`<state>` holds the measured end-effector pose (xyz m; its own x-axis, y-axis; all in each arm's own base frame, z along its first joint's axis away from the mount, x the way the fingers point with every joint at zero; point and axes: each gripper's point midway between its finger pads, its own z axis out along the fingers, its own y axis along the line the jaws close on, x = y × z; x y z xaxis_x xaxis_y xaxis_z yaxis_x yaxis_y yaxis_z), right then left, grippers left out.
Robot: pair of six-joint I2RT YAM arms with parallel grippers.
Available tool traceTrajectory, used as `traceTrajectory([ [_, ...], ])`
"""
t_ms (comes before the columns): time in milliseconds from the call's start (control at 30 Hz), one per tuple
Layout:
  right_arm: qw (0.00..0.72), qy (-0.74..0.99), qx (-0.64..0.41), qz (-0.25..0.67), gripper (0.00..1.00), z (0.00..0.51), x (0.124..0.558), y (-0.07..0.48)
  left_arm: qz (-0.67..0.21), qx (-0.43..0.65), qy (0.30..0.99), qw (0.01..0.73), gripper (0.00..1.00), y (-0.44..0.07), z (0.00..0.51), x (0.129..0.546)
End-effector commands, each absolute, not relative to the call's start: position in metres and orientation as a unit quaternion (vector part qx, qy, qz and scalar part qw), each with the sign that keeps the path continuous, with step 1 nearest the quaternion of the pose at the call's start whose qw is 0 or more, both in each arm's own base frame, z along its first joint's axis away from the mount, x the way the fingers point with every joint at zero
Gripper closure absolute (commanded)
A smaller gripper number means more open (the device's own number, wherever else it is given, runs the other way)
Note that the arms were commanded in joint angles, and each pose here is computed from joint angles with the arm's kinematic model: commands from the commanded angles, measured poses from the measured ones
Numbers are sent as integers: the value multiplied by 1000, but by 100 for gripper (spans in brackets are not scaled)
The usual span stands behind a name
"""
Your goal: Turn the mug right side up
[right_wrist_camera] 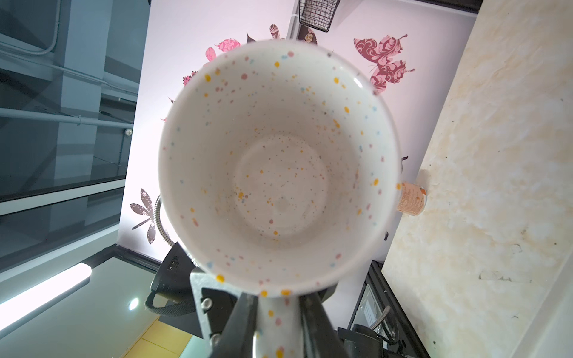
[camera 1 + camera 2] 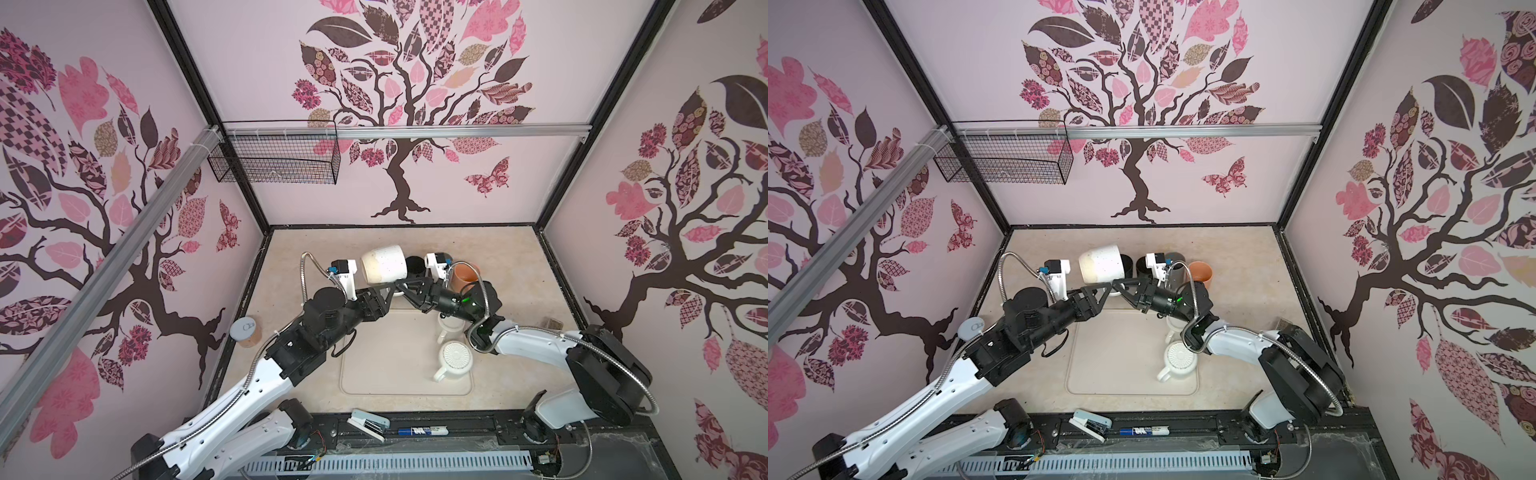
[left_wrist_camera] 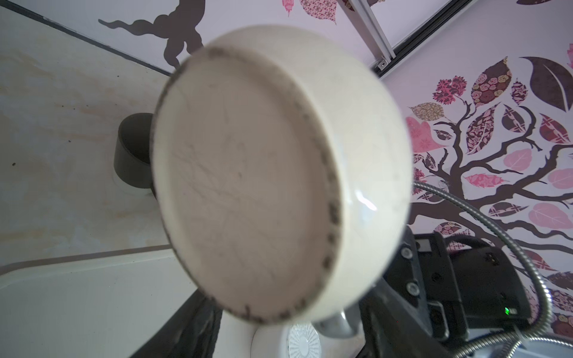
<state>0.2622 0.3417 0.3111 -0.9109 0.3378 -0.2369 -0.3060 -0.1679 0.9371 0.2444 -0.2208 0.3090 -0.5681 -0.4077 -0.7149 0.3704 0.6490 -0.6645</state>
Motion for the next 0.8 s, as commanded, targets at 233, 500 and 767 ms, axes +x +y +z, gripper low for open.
traceTrajectory([
  [233, 248, 599, -16, 761, 100, 337, 272, 342, -281, -43, 804, 523, 27, -135, 305, 219],
  [500, 245, 623, -15, 743, 100, 329, 283, 338, -267, -48, 819, 506, 27, -129, 282, 215],
  [767, 255, 643, -16, 722, 100, 314, 304, 350, -251, -60, 829, 496, 27, -124, 262, 215],
])
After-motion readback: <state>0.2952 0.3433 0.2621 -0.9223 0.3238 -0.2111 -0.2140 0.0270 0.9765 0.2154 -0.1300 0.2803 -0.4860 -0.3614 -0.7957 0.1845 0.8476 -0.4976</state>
